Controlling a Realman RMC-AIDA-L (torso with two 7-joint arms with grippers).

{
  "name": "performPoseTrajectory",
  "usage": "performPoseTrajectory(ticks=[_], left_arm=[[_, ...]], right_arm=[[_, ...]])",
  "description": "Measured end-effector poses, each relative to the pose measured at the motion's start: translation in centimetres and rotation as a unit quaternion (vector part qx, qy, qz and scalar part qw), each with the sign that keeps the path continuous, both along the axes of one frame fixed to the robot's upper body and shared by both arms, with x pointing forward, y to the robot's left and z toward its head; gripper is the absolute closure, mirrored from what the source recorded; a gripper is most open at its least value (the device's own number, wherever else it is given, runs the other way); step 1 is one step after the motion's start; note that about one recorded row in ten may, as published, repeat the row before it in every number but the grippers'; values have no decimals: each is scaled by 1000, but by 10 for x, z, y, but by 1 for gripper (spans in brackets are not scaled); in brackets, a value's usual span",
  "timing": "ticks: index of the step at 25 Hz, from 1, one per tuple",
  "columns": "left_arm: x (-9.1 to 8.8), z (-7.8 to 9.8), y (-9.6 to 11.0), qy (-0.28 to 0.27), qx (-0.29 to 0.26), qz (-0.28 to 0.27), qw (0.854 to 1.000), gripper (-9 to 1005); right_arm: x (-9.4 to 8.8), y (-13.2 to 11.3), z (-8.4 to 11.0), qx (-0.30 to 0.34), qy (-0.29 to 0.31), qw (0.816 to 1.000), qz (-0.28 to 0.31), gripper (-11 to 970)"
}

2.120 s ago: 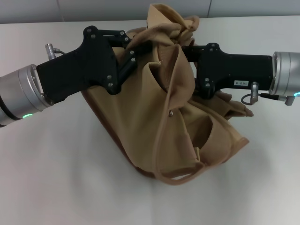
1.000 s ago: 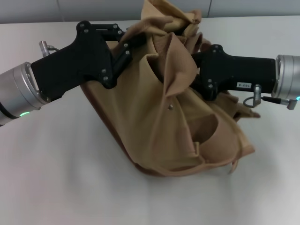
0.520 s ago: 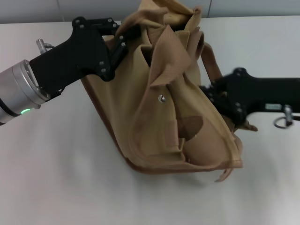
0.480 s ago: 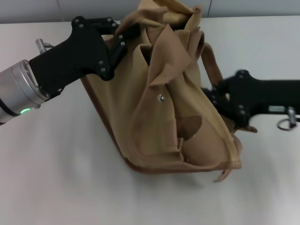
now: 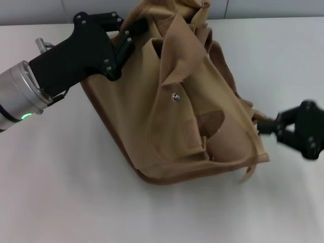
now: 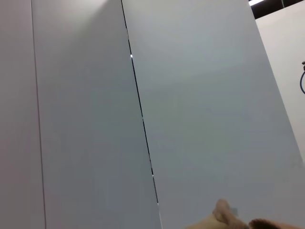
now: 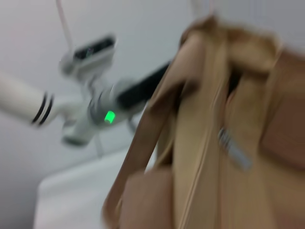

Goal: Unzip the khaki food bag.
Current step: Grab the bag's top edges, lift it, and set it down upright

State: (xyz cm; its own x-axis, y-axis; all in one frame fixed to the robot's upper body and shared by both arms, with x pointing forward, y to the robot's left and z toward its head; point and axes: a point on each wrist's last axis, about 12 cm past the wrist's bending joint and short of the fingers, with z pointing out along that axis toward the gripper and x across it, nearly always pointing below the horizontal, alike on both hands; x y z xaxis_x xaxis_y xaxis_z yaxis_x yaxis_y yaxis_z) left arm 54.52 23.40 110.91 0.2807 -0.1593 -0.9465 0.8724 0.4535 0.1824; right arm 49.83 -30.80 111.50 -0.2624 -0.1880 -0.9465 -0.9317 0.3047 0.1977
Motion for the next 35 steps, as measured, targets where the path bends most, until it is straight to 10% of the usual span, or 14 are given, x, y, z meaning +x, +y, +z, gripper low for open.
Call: performPoseTrajectory(ticks=[7,21,35], left_arm=[[2,2,-5,-3,3,-11,1000,901],[1,2,-5,-5,4,-17,1000,897],[2,3,-10,-6,9,-30,1000,892]], right_arm=[[13,4,8,57,-100,992,-51,938],[45,61,8,-11,-130,991,34,512],[53,82,12,-33,-173,983,58,485]])
